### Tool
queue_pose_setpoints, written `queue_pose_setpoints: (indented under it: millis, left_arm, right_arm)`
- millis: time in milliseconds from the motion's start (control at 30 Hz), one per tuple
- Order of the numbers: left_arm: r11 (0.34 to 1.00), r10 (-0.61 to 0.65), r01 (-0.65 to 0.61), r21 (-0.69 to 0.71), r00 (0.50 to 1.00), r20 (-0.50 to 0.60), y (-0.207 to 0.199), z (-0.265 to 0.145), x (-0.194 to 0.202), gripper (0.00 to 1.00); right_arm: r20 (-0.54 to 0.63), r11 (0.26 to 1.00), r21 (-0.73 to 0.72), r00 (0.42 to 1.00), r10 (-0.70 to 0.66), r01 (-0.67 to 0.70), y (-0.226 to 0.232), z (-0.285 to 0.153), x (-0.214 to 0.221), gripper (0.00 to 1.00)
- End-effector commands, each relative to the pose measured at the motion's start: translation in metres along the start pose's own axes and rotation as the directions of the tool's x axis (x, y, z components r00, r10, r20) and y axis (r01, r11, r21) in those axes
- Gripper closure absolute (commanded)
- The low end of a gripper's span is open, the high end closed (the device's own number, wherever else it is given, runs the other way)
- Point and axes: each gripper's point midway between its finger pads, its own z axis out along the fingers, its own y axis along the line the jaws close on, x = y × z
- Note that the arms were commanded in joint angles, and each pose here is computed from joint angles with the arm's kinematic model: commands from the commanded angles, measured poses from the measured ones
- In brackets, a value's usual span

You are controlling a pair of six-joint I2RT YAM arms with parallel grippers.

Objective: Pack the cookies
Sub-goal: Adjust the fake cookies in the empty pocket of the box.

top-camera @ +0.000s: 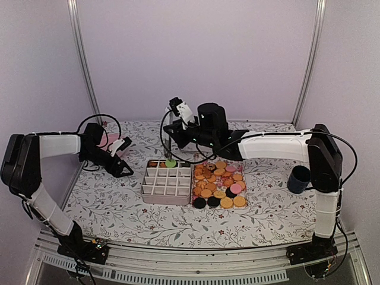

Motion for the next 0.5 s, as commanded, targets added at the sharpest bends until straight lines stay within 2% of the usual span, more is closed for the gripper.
queue_pose_setpoints:
  millis: [0,467]
  left_arm:
    - [1.000,0.011,-0.010,-0.008,1.000,0.022,0.001,-0.007,-0.006,0.14]
    - [1.000,0.014,-0.014,-0.012,1.000,0.028,0.000,-0.009,-0.007,0.14]
  right_arm:
    - [-0.008,0.999,0.039,1.000,0.001,-0.001,-0.008,-0.007,0.007,0.89]
    - [-0.040,0.995,0.103,0.999,0.002,0.002,-0.026,-0.023,0.016,0.89]
